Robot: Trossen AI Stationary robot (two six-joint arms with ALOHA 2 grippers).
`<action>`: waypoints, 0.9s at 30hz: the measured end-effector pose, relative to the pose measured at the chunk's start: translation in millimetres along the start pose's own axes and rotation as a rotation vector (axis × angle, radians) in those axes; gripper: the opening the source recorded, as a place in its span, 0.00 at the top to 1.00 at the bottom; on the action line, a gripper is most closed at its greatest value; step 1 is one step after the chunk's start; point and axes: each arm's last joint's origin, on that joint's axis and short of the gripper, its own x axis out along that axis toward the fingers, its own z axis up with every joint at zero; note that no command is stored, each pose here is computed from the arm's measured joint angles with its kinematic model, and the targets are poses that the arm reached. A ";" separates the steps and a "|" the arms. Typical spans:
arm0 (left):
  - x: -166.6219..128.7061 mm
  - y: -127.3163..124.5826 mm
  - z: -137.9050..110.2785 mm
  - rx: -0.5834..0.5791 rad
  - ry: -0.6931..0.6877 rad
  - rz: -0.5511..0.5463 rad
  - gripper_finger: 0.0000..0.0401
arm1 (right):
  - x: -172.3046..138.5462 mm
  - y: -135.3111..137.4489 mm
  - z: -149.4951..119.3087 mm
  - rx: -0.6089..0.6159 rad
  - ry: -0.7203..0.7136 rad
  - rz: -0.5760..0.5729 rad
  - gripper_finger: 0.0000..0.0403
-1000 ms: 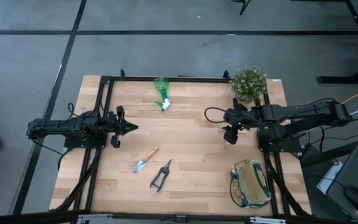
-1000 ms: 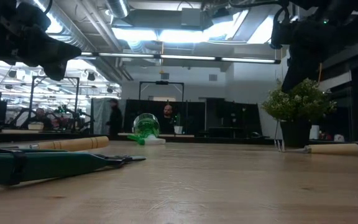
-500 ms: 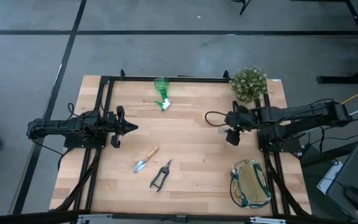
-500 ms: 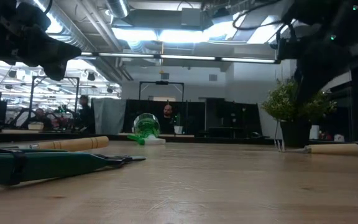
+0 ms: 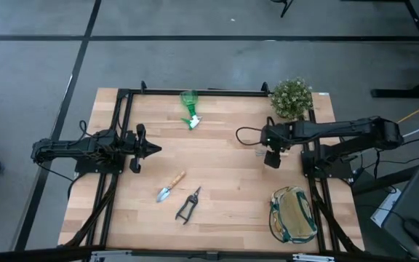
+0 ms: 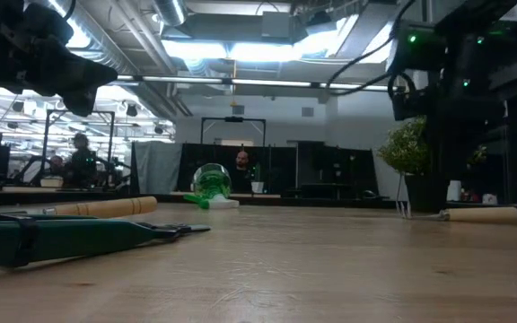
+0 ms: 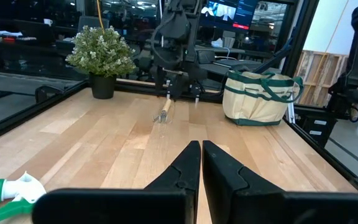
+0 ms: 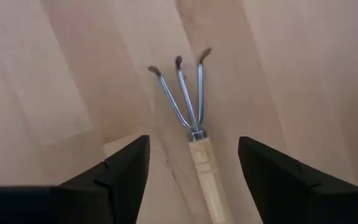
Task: Pick & Place Garden tools in Gardening bag
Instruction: Put the hand rake into the gardening bag
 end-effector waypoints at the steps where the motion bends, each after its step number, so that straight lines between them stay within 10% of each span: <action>1: 0.0 0.0 0.0 0.000 0.000 0.000 0.97 | 2.8 0.3 0.7 -0.019 0.013 -0.002 0.38; 12: 0.0 0.0 -0.1 0.000 0.000 0.000 0.97 | 28.3 1.5 5.8 -0.287 0.123 -0.039 0.38; 27: 0.0 0.0 0.0 0.000 0.000 0.000 0.97 | 50.8 1.5 6.5 -0.332 0.244 -0.088 0.42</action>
